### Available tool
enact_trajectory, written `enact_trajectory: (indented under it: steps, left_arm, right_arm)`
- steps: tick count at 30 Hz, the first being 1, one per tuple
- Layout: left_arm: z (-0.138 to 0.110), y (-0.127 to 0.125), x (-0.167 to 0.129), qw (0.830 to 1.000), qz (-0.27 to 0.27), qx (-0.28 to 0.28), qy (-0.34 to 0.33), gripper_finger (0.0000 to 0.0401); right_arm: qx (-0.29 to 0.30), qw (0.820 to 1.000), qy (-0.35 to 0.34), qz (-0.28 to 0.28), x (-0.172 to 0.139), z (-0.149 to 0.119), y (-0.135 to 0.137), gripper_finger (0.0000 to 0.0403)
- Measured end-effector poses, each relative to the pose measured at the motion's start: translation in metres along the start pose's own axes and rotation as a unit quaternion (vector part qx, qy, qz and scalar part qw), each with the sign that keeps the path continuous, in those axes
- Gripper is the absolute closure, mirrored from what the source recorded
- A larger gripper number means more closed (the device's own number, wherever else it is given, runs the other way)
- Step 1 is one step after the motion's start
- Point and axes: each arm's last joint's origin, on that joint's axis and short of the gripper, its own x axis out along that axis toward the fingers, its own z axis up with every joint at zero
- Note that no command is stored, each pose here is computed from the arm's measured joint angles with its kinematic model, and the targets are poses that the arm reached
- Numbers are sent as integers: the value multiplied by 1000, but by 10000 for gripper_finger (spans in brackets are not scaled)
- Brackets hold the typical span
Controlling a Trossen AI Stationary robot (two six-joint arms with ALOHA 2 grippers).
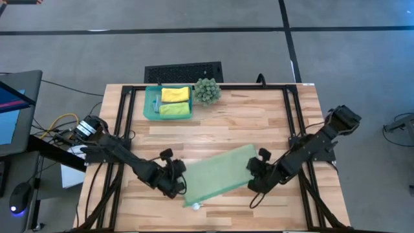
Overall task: Fold microfiber towels
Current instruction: Fold the green microfiber cloth
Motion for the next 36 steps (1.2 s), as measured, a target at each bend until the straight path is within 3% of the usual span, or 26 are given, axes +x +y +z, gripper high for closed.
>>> enact_trajectory:
  steps: [5, 9, 15, 18, 20, 22, 27, 36]
  left_arm:
    - [-10, -21, 14, 999, -24, 19, -17, 386]
    - [-21, -26, 33, 999, -24, 24, 18, 386]
    - [-22, -30, 30, 999, -34, -1, 38, 386]
    - [-18, -38, 13, 997, -56, -3, 47, 386]
    - [-10, -46, 2, 997, -68, -12, 23, 386]
    - [-7, -50, -5, 998, -60, -11, -8, 386]
    - [-7, -53, -10, 998, -37, -18, -47, 386]
    - [-11, -55, -5, 999, -29, -13, -43, 386]
  right_arm:
    - [10, 995, -48, 86, 3, 12, 19, 388]
    - [8, 994, -18, 110, 21, 6, 29, 386]
    - [20, 998, 31, 43, 52, 7, 17, 390]
    - [23, 999, 34, -26, 56, 18, -7, 387]
    - [31, 996, 37, -76, 53, 25, -28, 387]
    - [49, 994, 31, -92, 45, 38, -41, 389]
    - [86, 994, -7, -64, 28, 54, -48, 391]
    - [58, 994, -67, 66, 30, 44, 6, 383]
